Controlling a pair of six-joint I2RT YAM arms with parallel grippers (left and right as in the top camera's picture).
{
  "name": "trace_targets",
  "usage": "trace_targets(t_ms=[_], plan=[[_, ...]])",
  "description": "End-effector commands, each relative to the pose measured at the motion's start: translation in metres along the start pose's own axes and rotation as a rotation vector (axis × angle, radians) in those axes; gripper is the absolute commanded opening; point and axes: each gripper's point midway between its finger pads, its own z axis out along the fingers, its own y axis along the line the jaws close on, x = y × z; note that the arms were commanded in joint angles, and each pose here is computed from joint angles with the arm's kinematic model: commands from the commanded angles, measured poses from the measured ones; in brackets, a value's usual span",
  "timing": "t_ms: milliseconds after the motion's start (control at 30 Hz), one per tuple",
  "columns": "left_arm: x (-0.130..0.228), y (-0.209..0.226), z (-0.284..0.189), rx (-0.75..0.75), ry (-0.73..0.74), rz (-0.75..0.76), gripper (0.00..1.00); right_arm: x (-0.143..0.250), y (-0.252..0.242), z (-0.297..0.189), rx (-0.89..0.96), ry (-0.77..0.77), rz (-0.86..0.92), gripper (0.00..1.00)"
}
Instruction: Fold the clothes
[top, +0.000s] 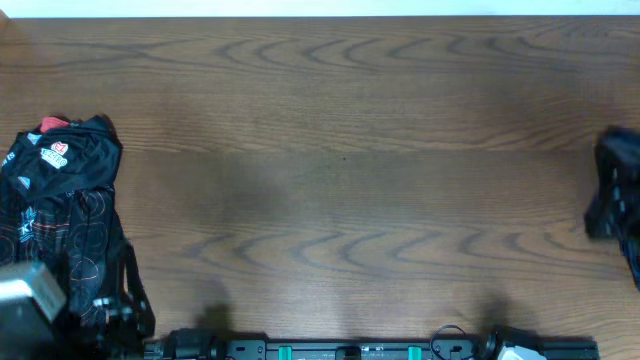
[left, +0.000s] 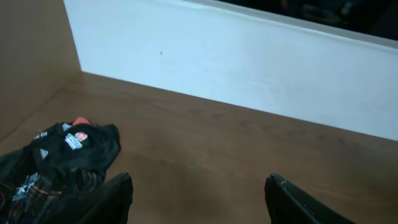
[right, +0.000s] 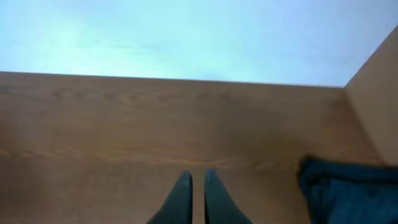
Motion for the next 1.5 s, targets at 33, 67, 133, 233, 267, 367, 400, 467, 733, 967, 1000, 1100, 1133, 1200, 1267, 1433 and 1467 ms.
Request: trace_targets(t_ms=[33,67,133,233,267,367,400,467,733,967,1000,1100,1133,1200,1267,1433,1467], plan=[[0.009,-0.003,-0.007,0.028,0.019,0.007,0.71,0.004,0.007,-0.029,0.017,-0.053,-0.032,0.17],[0.011,-0.003,-0.008,0.028,0.02,0.007,0.72,0.005,0.009,-0.035,0.017,-0.061,-0.034,0.2],[0.013,-0.007,-0.01,0.048,0.026,0.004,0.73,0.008,0.012,-0.045,0.017,-0.078,-0.038,0.37],[0.014,-0.008,-0.01,0.059,0.032,0.004,0.78,0.008,0.014,-0.053,0.023,-0.101,-0.045,0.99],[0.014,-0.008,-0.01,0.059,0.032,0.004,0.78,0.009,0.014,-0.054,0.023,-0.101,-0.045,0.99],[0.014,-0.008,-0.01,0.059,0.033,0.004,0.78,0.015,0.015,-0.053,0.021,-0.076,-0.039,0.99],[0.014,-0.008,-0.01,0.06,0.033,0.004,0.79,0.018,0.015,-0.053,0.022,-0.064,-0.036,0.99],[0.014,-0.008,-0.01,0.059,0.033,0.004,0.84,0.024,0.015,-0.053,0.022,-0.039,-0.029,0.99],[0.014,-0.008,-0.01,0.06,0.031,0.003,0.97,0.044,0.017,-0.053,0.013,0.038,-0.008,0.99],[0.014,-0.008,-0.01,0.059,0.031,0.0,0.98,0.054,0.018,-0.053,0.009,0.079,0.002,0.99],[0.014,-0.008,-0.01,0.059,0.031,0.0,0.98,0.056,0.018,-0.053,0.008,0.087,0.004,0.99],[0.014,-0.008,-0.01,0.059,0.033,0.0,0.98,0.062,0.019,-0.054,0.005,0.113,0.011,0.99],[0.014,-0.008,-0.01,0.059,0.033,0.0,0.98,0.064,0.019,-0.054,0.004,0.121,0.013,0.99],[0.015,-0.008,-0.01,0.059,0.036,0.0,0.98,0.068,0.02,-0.055,0.002,0.137,0.017,0.99],[0.015,-0.008,-0.01,0.059,0.036,0.0,0.98,0.073,0.021,-0.055,0.0,0.157,0.022,0.99],[0.016,-0.008,-0.01,0.058,0.038,0.0,0.98,0.083,0.022,-0.057,-0.005,0.197,0.033,0.99],[0.016,-0.008,-0.01,0.058,0.04,0.0,0.98,0.085,0.022,-0.058,-0.006,0.205,0.035,0.99]])
